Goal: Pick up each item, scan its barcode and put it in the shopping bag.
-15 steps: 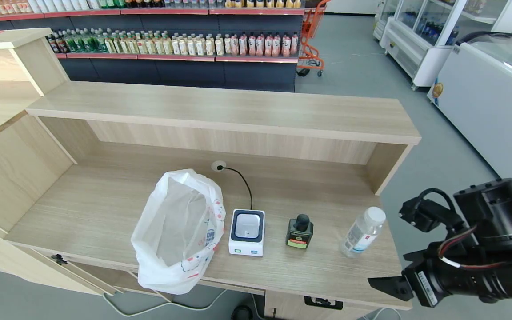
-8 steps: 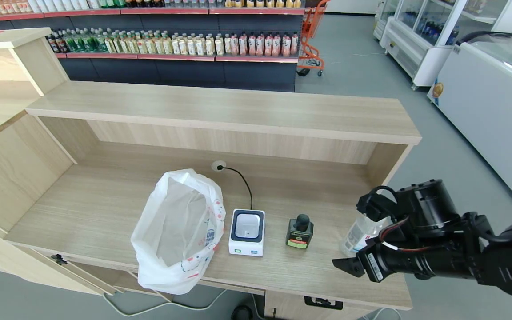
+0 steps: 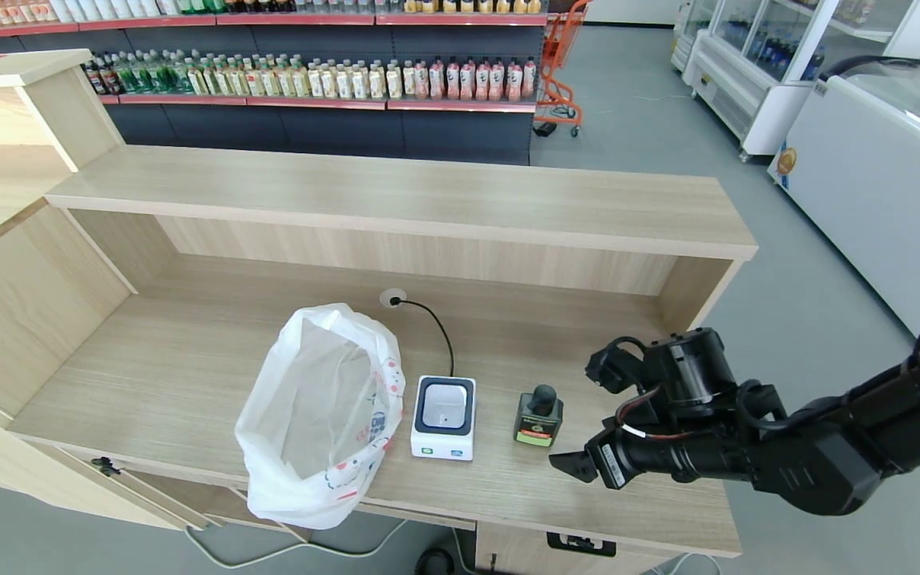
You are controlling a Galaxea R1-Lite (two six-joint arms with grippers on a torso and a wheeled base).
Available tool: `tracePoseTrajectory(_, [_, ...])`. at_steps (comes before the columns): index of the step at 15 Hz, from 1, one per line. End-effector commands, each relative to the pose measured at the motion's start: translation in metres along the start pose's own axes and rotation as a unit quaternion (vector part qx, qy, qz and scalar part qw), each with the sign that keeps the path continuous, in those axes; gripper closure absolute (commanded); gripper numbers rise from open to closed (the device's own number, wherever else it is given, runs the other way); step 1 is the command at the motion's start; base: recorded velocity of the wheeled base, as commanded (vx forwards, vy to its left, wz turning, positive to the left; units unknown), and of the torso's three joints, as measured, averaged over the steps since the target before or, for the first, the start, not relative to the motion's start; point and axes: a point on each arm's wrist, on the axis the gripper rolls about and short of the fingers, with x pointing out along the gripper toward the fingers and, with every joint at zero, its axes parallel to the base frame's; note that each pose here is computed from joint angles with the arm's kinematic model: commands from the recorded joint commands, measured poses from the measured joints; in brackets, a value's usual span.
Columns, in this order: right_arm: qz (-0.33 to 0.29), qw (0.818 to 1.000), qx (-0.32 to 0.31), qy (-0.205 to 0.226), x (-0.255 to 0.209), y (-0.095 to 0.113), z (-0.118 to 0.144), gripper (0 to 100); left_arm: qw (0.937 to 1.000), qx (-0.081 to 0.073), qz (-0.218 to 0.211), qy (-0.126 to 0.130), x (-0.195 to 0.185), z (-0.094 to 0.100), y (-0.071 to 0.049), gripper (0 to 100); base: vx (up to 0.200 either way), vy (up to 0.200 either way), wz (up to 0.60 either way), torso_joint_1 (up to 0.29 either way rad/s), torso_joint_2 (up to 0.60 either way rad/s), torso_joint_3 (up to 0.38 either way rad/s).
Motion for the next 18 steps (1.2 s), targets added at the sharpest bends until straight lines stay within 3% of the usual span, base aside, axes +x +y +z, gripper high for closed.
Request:
tracePoseTrajectory(1, [0.008,1.000,-0.013,0.008,0.013,0.000,-0.004,0,1.0000,0.000,0.000,0.001,0.000,0.000,0.000,100,0.000,0.000,0.00,0.000,0.00,0.000])
tracePoseTrajectory(7, [-0.002,0.997,-0.067,-0.026,0.035,-0.007,0.003,0,1.0000,0.000,0.000,-0.001,0.000,0.000,0.000,100,0.000,0.000,0.00,0.000,0.00,0.000])
tracePoseTrajectory(18, [0.015,0.994,-0.085,-0.061,0.089,-0.014,0.010,0,1.0000,0.000,-0.001,0.000,0.000,0.000,0.000,100,0.000,0.000,0.00,0.000,0.00,0.000])
